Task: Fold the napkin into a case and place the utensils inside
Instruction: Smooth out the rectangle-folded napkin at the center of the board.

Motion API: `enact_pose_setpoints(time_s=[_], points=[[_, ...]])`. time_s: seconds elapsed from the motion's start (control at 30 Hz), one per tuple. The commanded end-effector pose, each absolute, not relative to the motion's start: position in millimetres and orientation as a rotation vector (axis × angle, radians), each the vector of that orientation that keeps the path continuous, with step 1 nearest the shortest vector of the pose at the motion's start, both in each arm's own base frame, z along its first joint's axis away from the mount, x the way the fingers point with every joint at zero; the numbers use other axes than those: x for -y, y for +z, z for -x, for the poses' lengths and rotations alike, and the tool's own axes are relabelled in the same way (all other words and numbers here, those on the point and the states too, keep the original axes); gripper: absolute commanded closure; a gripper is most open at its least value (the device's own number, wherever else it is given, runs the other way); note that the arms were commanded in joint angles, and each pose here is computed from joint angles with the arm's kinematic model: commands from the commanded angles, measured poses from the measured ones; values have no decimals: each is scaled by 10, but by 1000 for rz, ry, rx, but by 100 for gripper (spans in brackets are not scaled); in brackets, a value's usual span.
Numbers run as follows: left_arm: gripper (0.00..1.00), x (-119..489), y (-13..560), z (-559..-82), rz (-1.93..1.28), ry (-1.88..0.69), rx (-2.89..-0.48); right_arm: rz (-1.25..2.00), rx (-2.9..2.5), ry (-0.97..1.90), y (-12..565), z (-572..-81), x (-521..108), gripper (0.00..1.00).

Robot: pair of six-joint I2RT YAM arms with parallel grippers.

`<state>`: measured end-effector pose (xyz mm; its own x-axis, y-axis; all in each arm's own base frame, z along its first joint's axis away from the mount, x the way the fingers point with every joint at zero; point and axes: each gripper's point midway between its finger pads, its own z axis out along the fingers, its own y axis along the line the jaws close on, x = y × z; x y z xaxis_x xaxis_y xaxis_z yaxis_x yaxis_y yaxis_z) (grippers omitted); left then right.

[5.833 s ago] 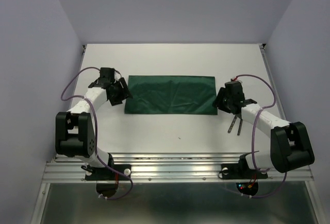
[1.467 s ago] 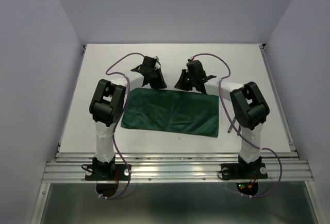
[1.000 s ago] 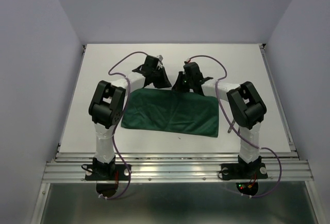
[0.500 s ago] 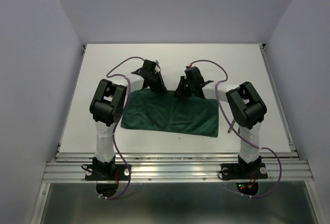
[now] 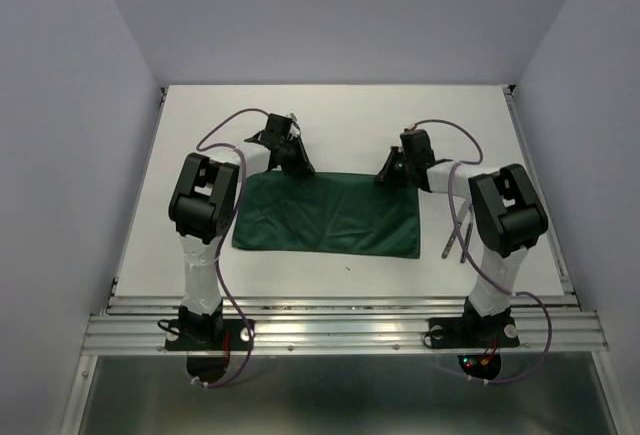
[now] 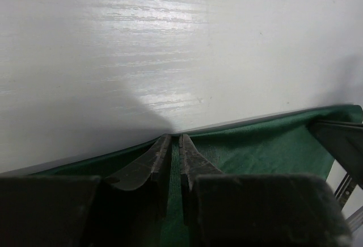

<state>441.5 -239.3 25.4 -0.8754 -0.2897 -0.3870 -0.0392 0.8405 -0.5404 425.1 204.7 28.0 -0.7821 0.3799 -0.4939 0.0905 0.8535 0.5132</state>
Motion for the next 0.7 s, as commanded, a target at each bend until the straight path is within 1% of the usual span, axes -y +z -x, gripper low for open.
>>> enact_pose_setpoints(time_s=[0.0,0.2,0.37,0.57,0.67], points=[[77,2133,189,-4362,236,-584,-2591,-403,-2373,566,404,-4296,-1622,85],[77,2136,190,-4375,228,-582,-2591,-500,-2344,508,414,-4320,-1130,85],[77,2135,211,-4383,227,-580,-2590,-559,-2342,473,343,-4326,-877,85],[73,2086,311,-4420,222,-545,-2585,-567,-2379,469,192,-4278,-883,85],[73,1958,365,-4440,244,-515,-2576,-567,-2395,452,125,-4237,-863,85]])
